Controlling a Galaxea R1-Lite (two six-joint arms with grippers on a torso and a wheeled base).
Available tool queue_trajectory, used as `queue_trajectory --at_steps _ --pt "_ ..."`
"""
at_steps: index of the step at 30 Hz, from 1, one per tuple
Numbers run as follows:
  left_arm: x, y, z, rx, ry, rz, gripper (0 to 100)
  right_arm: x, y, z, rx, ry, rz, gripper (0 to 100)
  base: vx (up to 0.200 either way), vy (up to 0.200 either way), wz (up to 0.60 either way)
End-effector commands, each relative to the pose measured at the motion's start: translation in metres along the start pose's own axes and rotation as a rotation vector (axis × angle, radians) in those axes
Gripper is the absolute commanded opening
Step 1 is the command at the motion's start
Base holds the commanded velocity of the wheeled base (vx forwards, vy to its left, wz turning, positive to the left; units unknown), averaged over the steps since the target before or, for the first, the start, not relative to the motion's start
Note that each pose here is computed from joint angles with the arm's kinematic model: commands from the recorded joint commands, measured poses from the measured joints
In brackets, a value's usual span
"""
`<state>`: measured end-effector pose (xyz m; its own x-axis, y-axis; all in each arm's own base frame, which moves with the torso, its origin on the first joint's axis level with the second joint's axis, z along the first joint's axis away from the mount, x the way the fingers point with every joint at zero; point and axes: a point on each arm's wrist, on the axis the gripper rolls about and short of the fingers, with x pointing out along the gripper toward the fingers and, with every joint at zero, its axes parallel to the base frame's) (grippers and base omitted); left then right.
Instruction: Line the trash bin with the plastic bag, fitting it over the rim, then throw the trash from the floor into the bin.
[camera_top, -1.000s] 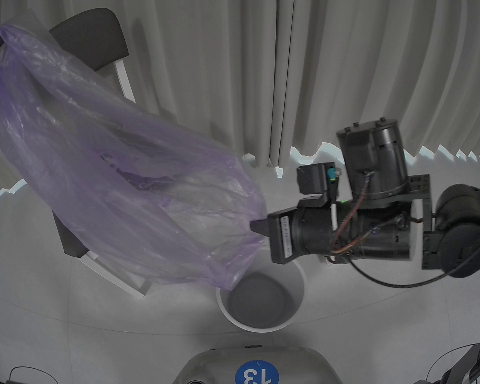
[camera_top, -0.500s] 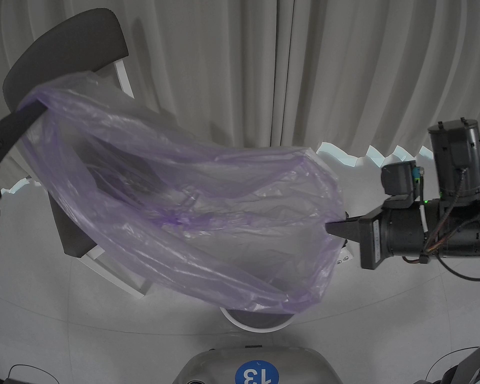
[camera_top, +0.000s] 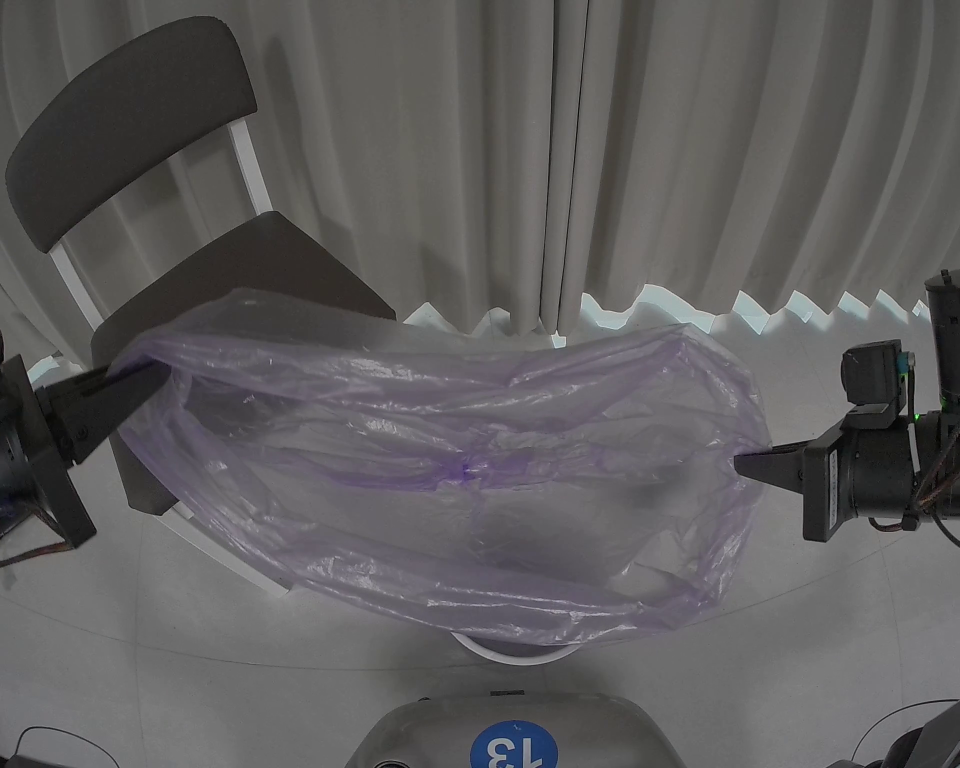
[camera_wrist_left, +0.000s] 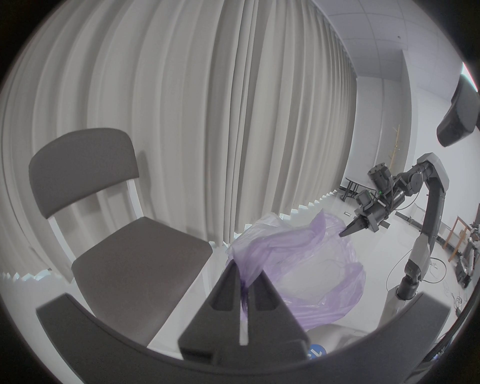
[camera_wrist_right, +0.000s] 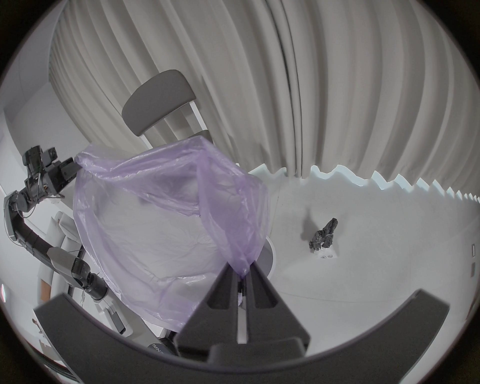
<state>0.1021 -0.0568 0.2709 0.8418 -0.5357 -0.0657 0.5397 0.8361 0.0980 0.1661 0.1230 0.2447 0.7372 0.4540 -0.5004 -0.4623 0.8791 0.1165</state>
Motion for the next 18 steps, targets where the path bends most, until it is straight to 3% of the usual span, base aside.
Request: queue_trajectory --at_steps 1,11,18 --pt "-0.001 -0.001 -0.007 -0.012 0.018 -0.004 0 -0.002 -0.005 -0.001 0.011 -0.004 -0.018 0 0.0 0.0 0.0" --pt "0.002 -0.005 -0.031 -0.107 0.086 0.005 0 0.005 -0.013 -0.013 0.022 0.048 -0.04 0 0.0 0.0 0.0" --pt "0.027 -0.009 -0.042 -0.146 0.174 -0.004 0 0.009 -0.021 -0.017 0.041 0.064 -0.071 0 0.0 0.0 0.0"
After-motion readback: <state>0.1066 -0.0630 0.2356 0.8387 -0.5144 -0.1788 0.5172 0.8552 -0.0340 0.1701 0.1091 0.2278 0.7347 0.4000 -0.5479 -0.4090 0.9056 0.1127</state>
